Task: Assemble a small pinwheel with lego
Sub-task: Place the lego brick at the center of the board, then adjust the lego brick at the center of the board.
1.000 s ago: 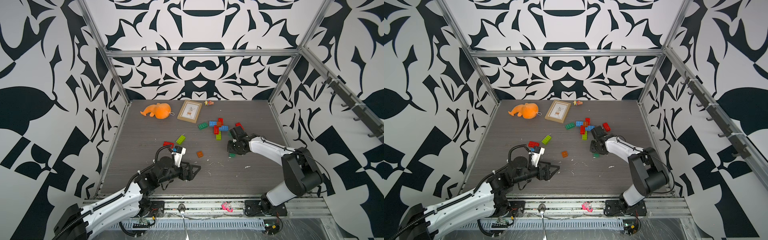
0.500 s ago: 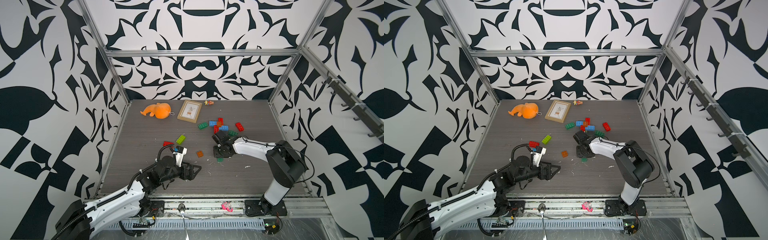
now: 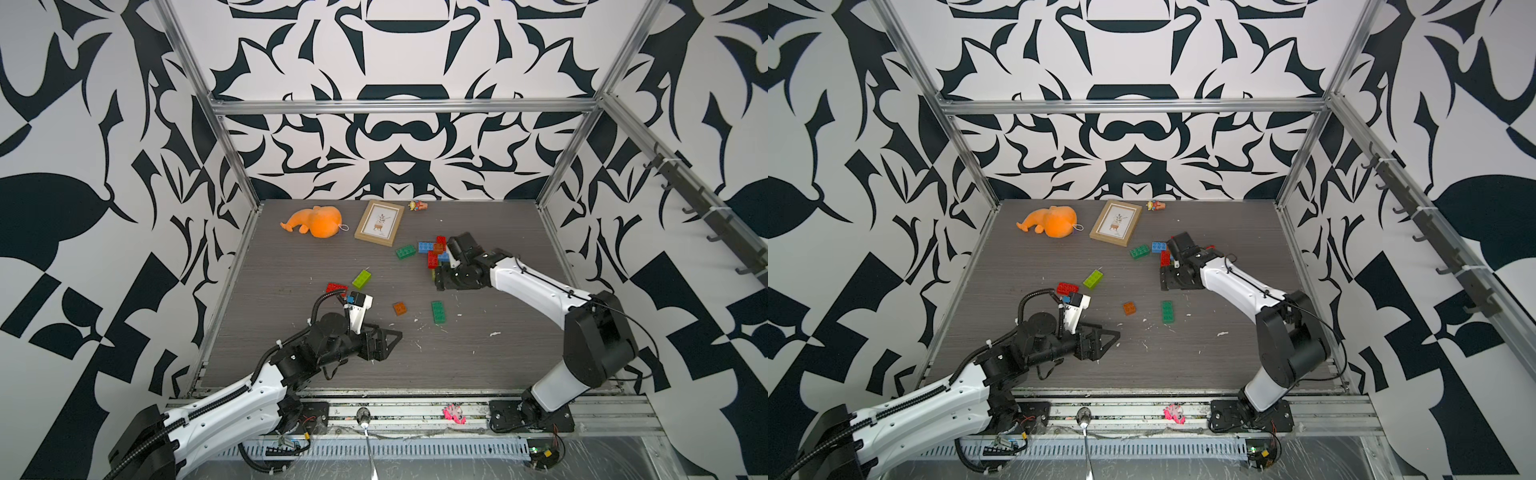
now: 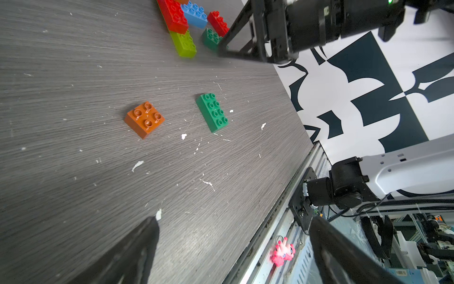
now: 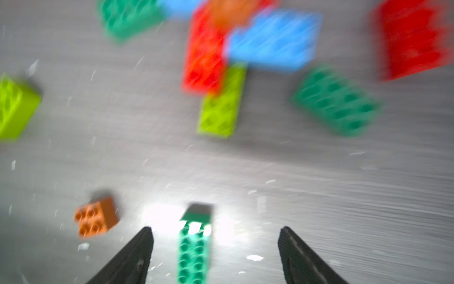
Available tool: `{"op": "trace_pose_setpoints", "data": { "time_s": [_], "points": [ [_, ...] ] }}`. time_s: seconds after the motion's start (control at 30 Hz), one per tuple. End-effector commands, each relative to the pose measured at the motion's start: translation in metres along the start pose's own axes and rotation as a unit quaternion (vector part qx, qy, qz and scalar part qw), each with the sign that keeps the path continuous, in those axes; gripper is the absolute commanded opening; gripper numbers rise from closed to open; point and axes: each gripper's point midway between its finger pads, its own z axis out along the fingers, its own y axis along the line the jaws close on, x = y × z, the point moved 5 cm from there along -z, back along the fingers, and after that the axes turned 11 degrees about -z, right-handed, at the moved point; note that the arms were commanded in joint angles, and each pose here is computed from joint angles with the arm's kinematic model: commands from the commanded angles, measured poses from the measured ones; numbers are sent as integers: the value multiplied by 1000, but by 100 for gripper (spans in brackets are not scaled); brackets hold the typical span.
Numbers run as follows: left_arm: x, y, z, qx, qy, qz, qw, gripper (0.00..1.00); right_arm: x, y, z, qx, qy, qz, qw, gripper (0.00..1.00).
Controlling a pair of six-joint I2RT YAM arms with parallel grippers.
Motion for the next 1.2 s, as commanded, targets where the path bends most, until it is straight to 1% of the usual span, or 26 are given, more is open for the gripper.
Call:
{"op": "trace_pose_setpoints", "data": {
  "time_s": [0.0,0.1,0.27,0.53,0.63,0.77,0.83,0.87,1.03,1.17],
  "points": [
    [-2,-2,-3,-2,-4,1,1000,100,3,-38,5,50,50,-26,997,79],
    [-1,-1,-2,-4,-2,1,1000,100,-4,-50,19,52,59,-16,997,79],
    [0,-3,1,-1,8,1,1000,100,-27,-53,43,53,69,-32,996,82],
    [0,-3,-3,0,4,5,1000,100,-38,-70,73,126,122,-67,982,85],
    [-1,-3,-4,-2,1,8,1000,100,-40,-71,81,124,126,-69,982,85],
    [-2,-4,-6,-5,1,10,1000,100,-42,-74,92,106,134,-62,983,85],
    [-2,-4,-6,-6,1,10,1000,100,-41,-73,97,79,136,-50,986,84],
    [-1,-3,-6,-6,1,10,1000,100,-41,-72,99,63,136,-44,988,83],
    [-1,-1,-6,-10,-2,8,1000,100,-38,-67,93,28,123,-21,992,73],
    [-2,-2,-5,-9,-2,9,1000,100,-28,-64,87,17,128,-9,992,55]
  ]
}}
